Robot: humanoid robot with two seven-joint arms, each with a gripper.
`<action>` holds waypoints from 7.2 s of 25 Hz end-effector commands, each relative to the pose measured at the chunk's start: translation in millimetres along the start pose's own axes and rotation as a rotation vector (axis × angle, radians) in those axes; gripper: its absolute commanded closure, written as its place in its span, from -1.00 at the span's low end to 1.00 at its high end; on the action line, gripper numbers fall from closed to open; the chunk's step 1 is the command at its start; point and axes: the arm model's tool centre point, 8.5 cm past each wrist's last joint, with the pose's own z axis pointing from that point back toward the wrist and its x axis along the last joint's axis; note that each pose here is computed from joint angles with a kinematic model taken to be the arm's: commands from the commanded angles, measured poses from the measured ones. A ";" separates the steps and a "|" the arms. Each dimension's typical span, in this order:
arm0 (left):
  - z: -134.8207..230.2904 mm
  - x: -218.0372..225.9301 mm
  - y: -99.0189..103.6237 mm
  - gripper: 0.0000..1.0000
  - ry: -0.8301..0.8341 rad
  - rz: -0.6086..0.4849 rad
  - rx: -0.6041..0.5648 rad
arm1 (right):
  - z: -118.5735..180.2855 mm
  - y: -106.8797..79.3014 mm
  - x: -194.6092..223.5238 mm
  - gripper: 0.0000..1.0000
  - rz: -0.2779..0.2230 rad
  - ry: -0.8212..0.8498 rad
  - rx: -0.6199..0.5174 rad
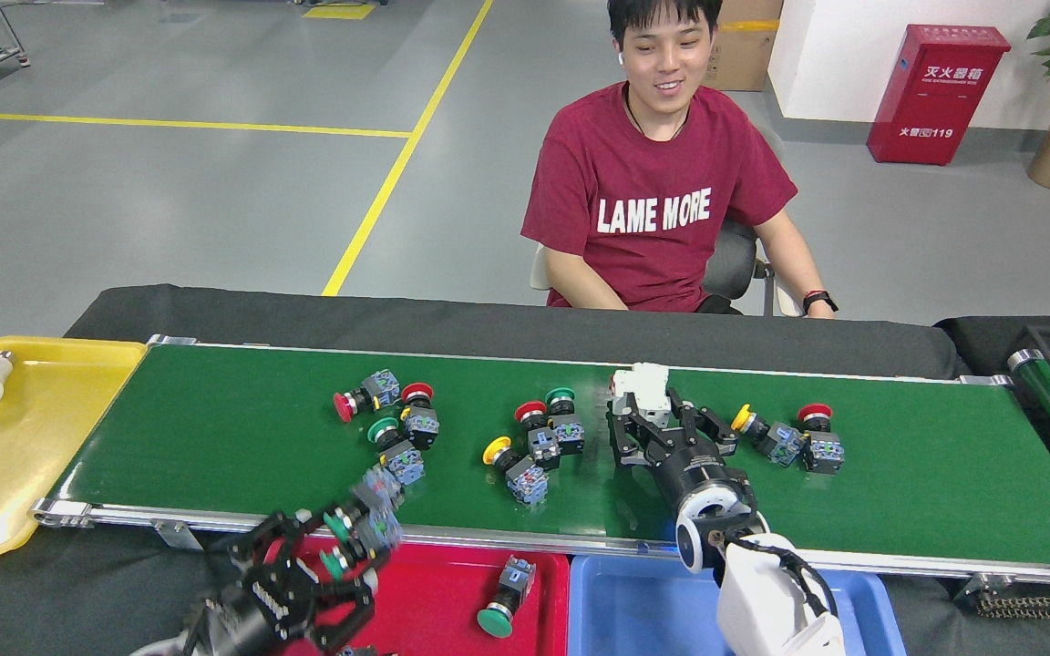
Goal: Pick switch part from conveyor to tray
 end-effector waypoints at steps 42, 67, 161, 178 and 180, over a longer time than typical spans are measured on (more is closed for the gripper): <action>-10.1 -154.5 -12.9 -1.00 0.621 0.122 -0.097 | 239.4 33.4 -123.1 -0.96 -0.131 -0.374 0.130; -17.8 -220.1 -39.5 0.87 0.707 0.193 -0.090 | 188.5 8.3 -132.0 -0.91 0.010 0.215 -0.160; 45.0 -4.4 -8.4 -1.00 -0.008 0.019 0.129 | 198.1 41.8 -92.9 -0.92 -0.057 0.223 -0.105; 111.2 -104.0 -52.3 -1.00 0.754 0.054 0.028 | 198.3 42.3 -92.0 -0.92 -0.060 0.223 -0.102; 107.0 -103.4 -51.8 -1.00 0.722 0.060 0.032 | 198.3 42.5 -91.8 -0.92 -0.062 0.225 -0.103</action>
